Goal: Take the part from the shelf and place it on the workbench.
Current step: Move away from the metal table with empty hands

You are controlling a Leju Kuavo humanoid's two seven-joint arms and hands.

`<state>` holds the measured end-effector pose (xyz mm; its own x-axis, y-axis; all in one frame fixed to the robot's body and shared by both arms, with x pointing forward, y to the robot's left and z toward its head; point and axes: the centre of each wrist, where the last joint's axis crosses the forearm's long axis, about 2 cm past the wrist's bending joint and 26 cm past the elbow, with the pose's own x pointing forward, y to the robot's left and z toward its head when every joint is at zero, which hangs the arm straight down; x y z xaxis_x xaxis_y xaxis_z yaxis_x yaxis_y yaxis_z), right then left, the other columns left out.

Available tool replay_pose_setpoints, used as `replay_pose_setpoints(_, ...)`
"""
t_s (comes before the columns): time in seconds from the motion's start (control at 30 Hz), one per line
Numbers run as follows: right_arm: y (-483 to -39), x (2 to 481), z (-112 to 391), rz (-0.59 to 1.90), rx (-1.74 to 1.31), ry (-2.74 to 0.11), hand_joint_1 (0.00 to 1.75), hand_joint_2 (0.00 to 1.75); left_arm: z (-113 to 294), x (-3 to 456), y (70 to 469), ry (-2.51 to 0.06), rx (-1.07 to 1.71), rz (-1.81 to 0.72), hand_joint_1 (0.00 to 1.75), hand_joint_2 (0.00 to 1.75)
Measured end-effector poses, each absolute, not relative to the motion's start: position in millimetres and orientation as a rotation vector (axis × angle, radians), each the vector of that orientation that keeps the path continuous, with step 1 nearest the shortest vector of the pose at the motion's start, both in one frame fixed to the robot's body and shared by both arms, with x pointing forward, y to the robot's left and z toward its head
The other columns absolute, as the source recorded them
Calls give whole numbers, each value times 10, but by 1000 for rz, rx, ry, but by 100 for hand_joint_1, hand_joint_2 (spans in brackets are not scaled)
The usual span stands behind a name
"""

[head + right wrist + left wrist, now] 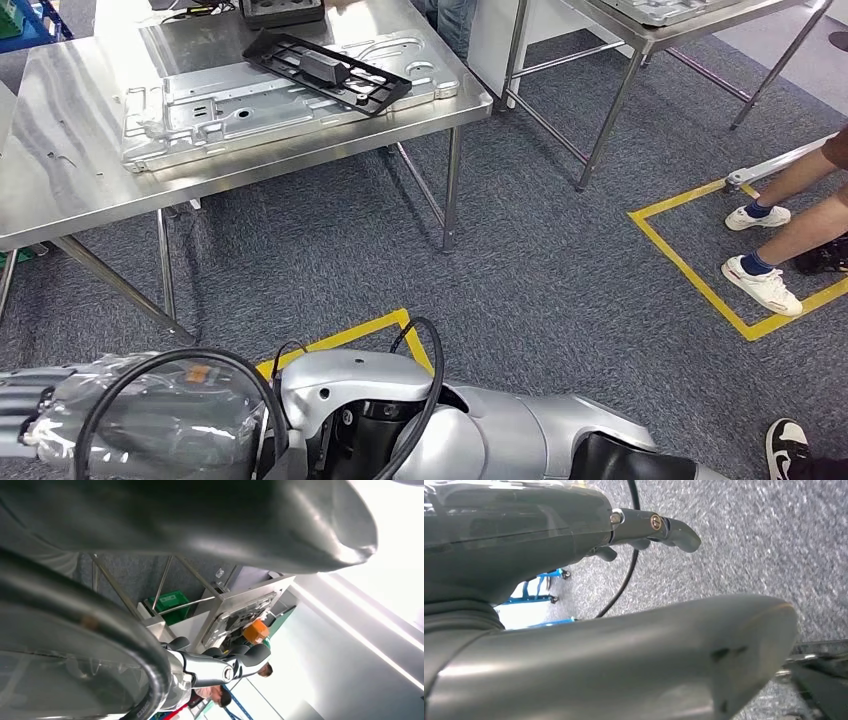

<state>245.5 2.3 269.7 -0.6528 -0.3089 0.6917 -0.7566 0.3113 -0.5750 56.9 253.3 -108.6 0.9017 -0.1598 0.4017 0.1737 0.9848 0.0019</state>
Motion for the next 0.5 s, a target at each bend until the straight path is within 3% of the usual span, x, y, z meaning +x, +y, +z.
replay_pose_setpoints(0.5,-9,2463,2704,1298,942,-2134,0,0,-1076,633,2526,-424,-35,-176,0,0)
